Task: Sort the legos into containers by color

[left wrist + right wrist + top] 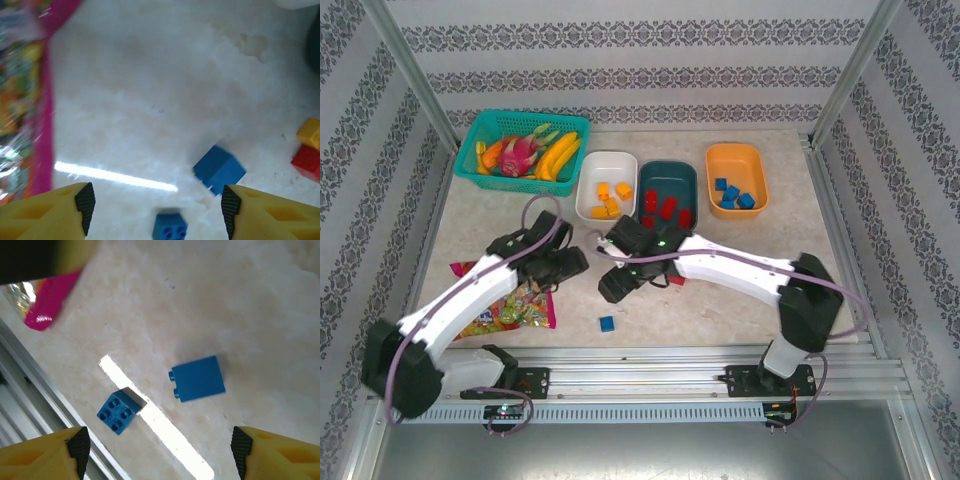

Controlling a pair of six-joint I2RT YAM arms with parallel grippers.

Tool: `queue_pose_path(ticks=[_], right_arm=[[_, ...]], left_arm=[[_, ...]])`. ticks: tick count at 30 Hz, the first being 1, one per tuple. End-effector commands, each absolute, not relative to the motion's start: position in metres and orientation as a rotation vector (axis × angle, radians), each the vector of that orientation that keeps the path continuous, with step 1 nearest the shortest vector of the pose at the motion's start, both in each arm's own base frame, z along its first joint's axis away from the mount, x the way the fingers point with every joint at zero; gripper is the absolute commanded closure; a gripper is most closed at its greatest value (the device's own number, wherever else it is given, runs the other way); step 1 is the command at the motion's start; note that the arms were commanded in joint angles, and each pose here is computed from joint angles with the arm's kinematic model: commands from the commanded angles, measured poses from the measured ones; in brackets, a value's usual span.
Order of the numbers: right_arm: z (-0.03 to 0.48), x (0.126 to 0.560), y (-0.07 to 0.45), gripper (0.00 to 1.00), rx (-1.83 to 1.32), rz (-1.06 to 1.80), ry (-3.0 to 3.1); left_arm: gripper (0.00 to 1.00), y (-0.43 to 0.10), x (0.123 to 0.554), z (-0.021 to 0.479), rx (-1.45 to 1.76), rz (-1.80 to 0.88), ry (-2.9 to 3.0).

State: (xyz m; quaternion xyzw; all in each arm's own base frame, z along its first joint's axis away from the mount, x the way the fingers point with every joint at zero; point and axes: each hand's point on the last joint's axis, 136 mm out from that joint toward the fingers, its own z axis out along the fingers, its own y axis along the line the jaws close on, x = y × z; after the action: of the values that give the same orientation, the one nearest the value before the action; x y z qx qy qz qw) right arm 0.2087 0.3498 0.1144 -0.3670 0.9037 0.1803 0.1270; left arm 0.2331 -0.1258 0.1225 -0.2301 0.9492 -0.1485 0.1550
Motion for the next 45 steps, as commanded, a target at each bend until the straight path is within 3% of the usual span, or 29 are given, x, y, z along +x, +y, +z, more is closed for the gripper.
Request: queue_pose_path(ticks=[1, 7, 15, 26, 32, 39, 45], right_arm=[[0.086, 0.204, 0.335, 0.24, -1.238, 0.329, 2.711], [0.057, 0.216, 0.340, 0.24, -1.271, 0.179, 2.760], [0.039, 0.227, 0.345, 0.27, -1.313, 0.047, 2.750], [0.028, 0.228, 0.347, 0.48, -1.333, 0.027, 2.762], [0.073, 0.245, 0.344, 0.57, -1.170, 0.099, 2.722], [0.152, 0.308, 0.260, 0.60, -0.690, 0.178, 2.707], [0.171, 0.366, 0.159, 0.60, -0.217, 0.216, 2.692]], left_arm=[[0.28, -0.096, 0.208, 0.133, -0.834, -0.383, 2.621], [0.26, -0.066, 0.171, 0.138, -0.993, -0.372, 2.539], [0.25, -0.062, 0.155, 0.139, -1.041, -0.459, 2.496], [0.25, -0.070, 0.169, 0.153, -0.971, -0.509, 2.469], [0.28, -0.101, 0.195, 0.168, -0.792, -0.641, 2.479], [0.28, -0.177, 0.266, 0.219, -0.424, -0.844, 2.453], [0.29, -0.245, 0.319, 0.244, -0.241, -0.963, 2.422]])
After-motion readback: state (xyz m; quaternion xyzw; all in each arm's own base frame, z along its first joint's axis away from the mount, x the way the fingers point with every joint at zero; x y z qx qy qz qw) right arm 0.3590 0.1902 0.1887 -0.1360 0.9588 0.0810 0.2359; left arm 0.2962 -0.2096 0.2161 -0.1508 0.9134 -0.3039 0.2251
